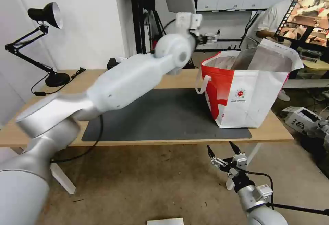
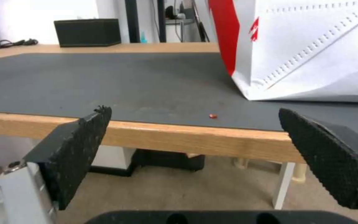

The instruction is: Pick up the trash from the table and place it into the takeout bag.

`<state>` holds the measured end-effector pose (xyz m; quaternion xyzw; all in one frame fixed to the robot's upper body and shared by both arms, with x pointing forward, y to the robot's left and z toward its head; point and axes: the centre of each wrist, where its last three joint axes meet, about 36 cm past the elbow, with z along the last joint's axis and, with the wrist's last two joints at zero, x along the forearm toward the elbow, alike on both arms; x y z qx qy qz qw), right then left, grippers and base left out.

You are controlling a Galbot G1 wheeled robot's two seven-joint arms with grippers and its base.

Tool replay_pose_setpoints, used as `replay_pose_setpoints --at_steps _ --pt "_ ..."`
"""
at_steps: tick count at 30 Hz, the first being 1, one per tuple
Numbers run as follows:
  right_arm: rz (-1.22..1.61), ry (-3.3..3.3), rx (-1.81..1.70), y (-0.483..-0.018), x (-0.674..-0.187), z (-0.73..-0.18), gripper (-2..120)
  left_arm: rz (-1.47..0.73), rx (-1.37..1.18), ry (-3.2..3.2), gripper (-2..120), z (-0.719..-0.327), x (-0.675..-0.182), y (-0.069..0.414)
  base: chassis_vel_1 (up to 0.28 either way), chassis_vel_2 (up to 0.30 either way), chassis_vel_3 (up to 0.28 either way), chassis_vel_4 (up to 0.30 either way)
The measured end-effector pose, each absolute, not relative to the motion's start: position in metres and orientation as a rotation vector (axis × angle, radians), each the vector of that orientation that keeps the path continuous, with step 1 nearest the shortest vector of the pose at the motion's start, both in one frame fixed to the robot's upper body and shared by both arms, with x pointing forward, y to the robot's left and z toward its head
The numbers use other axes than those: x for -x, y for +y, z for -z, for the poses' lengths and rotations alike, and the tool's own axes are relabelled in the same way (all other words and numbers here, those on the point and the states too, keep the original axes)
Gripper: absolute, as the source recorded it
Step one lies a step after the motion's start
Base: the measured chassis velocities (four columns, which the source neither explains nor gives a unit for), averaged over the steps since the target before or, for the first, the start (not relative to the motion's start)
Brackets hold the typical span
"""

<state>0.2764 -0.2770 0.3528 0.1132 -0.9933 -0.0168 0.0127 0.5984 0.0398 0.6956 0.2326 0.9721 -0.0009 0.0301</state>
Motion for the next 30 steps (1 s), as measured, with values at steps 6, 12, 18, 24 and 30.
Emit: replay_pose_setpoints --at_steps 6,12,18,24,30 --pt "0.052 -3.096 -0.353 -0.277 -0.276 -0.353 100 -0.078 -0.642 2.816 100 -0.641 -0.569 0.091 0.0 0.0 0.0 0.0" --pt "0.052 -3.096 -0.353 -0.277 -0.276 -0.353 100 -0.036 -0.527 2.799 100 -0.595 -0.556 0.133 0.0 0.0 0.0 0.0" --pt "0.052 -3.096 -0.353 -0.277 -0.276 -0.353 100 -0.064 -0.421 2.807 100 -0.558 -0.524 0.188 0.0 0.0 0.0 0.0" --pt "0.052 -3.096 -0.353 -0.277 -0.276 -0.353 100 -0.087 -0.37 2.845 100 -0.521 -0.478 0.222 0.0 0.0 0.0 0.0" --pt "0.052 -3.096 -0.353 -0.277 -0.276 -0.353 100 -0.07 -0.267 2.888 100 -0.491 -0.428 0.254 0.0 0.0 0.0 0.0"
